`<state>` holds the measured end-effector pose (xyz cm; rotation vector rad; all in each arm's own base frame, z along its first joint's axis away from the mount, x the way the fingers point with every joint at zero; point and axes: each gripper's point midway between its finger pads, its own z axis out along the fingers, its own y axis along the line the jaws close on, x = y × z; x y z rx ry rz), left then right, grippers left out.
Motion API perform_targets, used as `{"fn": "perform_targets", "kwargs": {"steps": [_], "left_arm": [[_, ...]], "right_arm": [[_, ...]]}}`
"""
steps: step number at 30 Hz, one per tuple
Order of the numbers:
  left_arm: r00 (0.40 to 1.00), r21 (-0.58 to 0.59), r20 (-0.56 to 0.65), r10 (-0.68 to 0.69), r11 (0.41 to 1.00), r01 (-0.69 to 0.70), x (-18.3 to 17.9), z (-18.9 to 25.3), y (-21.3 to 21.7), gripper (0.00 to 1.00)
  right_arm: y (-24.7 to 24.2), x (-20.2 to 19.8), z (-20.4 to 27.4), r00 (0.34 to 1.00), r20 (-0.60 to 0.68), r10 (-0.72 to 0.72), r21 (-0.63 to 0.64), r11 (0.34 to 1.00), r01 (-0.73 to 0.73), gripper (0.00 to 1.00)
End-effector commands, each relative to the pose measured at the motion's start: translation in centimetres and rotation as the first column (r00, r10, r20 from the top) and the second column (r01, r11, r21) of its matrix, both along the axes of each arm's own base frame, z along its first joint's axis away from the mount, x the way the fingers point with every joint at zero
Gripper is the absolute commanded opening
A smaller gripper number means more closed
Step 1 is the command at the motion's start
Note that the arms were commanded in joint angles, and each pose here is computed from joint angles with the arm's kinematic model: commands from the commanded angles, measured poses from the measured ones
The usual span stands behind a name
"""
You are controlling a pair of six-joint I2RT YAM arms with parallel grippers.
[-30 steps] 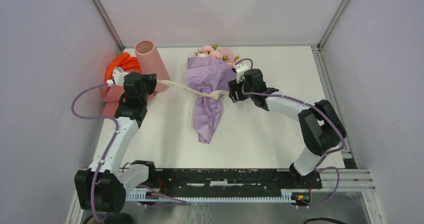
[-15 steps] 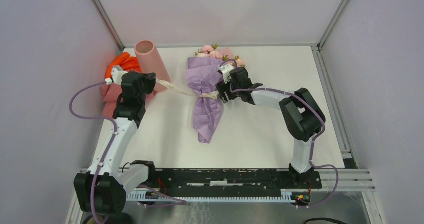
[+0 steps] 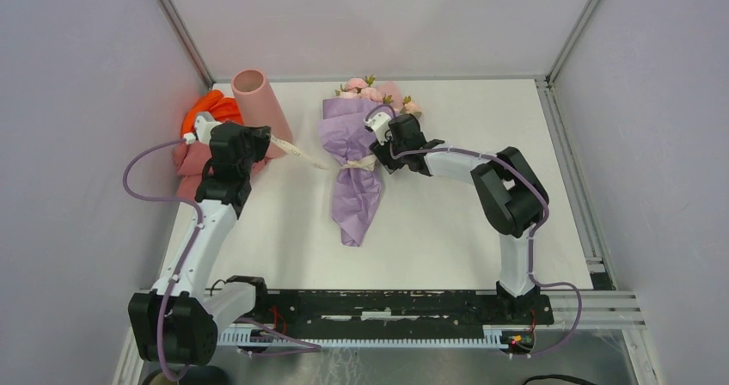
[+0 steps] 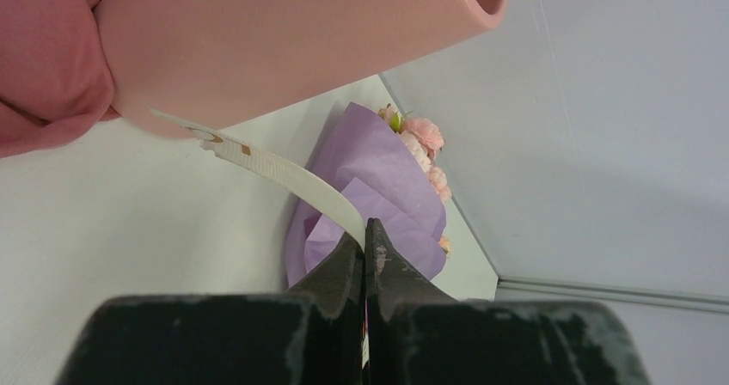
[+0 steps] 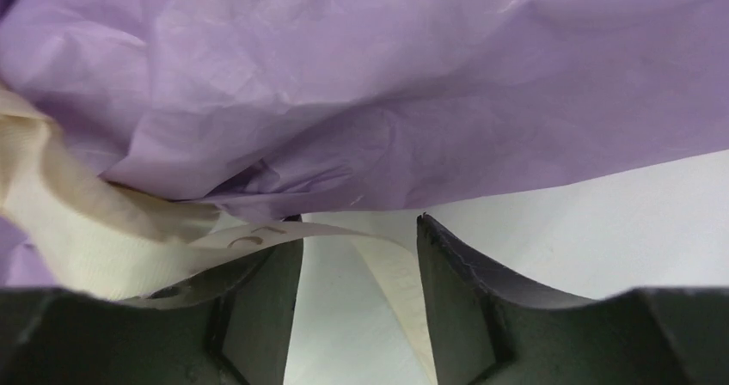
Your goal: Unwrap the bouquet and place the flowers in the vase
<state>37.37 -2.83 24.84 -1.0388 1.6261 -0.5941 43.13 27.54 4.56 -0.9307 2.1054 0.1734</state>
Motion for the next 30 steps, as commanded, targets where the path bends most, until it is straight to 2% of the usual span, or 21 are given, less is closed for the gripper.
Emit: {"fn": "perform_targets", "kwargs": {"steps": [1,3,6,7,14,19,30], "left_arm": [[0.999,0.030,0.044,-0.018,0.999,0.017,0.4,1.4,0.0,0.02],[0.999,0.036,0.045,-0.011,0.999,0.009,0.3,1.5,0.2,0.02],[0.999,0.037,0.047,-0.008,0.999,0.006,0.2,1.6,0.3,0.02],[0.999,0.037,0.045,-0.007,0.999,0.005,0.3,1.5,0.3,0.02],[0.999,0.050,0.038,0.009,0.999,-0.011,0.4,1.3,0.7,0.02],[0.995,0.104,0.016,0.094,0.990,-0.095,0.3,1.6,3.3,0.02],[0.983,0.094,0.003,0.185,0.978,-0.185,0.3,1.7,7.1,0.02]], "right_arm": [[0.9,1.0,-0.6,1.000,0.012,0.017,-0.008,1.000,-0.017,0.48],[1.0,1.3,-0.4,0.999,0.030,0.017,0.003,1.000,-0.017,0.37],[0.6,1.3,0.5,0.999,0.054,-0.004,0.006,1.000,0.004,0.03],[0.3,1.2,0.8,0.998,0.065,-0.012,0.005,1.000,0.012,0.00],[-2.0,0.8,5.5,0.983,0.162,-0.085,0.016,0.996,0.083,0.00],[-4.8,0.3,9.2,0.961,0.214,-0.177,0.052,0.984,0.170,0.00],[-12.8,-1.2,12.3,0.906,0.222,-0.360,0.133,0.932,0.338,0.00]]}}
